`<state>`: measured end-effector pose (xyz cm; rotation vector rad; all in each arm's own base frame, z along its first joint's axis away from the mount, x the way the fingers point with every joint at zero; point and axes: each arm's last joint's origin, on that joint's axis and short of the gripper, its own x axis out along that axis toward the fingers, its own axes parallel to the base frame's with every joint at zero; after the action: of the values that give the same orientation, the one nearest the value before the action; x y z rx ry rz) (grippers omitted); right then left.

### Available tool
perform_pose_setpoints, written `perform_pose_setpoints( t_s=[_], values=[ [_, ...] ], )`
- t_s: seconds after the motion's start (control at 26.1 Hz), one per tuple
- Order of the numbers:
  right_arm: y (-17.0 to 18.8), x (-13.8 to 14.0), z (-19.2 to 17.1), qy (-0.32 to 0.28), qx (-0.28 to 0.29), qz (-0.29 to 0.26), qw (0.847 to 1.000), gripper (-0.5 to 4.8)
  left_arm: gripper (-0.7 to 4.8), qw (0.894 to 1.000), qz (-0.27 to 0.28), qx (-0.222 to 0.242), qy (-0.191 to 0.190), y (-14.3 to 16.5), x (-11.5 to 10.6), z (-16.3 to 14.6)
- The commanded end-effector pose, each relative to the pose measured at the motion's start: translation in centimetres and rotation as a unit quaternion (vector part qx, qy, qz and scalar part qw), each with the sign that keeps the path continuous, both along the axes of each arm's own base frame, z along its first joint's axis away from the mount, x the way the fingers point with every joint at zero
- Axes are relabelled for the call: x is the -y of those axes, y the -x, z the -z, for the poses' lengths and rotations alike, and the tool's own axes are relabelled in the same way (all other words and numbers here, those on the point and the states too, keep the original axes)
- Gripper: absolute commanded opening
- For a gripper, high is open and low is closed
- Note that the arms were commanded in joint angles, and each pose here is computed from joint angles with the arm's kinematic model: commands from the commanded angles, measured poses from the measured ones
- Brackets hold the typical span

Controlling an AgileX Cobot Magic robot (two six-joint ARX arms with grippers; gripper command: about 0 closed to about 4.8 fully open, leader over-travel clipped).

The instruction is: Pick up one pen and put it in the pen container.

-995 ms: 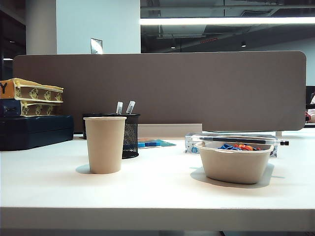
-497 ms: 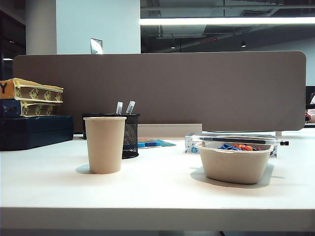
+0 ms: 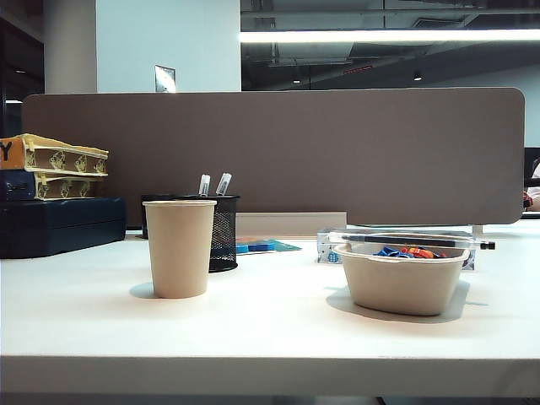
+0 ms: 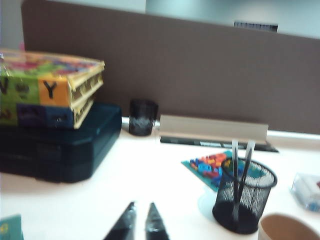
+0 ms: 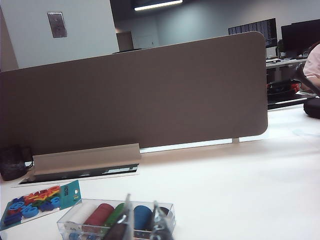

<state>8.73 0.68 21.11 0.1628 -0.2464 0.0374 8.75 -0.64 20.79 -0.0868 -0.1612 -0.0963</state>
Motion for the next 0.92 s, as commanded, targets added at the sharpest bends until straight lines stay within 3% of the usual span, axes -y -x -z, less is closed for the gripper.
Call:
perform_pose_setpoints(
  t_s=[0.04, 0.23, 0.38, 0.65, 0.92],
  values=[
    [0.1, -0.1, -0.3, 0.001, 0.009, -0.012, 1.000, 0.55, 0.35, 1.000, 0.004, 0.024, 0.002, 0.4, 0.0, -1.2],
    [0.4, -0.1, -1.0, 0.005, -0.001, -0.022, 1.000, 0.94, 0.36, 0.999, 0.029, 0.031, -0.005, 0.9, 0.2, -2.4],
    [0.8, -0.1, -1.9, 0.029, -0.009, -0.016, 0.999, 0.95, 0.36, 0.998, 0.051, 0.025, -0.009, 0.6, 0.5, -2.9],
    [1.3, -0.1, -2.8, 0.036, -0.018, -0.040, 0.998, 0.95, 0.36, 0.994, 0.098, 0.008, -0.051, -0.3, 1.1, -4.6],
    [1.7, -0.2, -3.9, 0.038, -0.012, -0.049, 0.998, 0.95, 0.36, 0.991, 0.106, -0.004, -0.080, -1.7, 1.4, -6.9]
  ],
)
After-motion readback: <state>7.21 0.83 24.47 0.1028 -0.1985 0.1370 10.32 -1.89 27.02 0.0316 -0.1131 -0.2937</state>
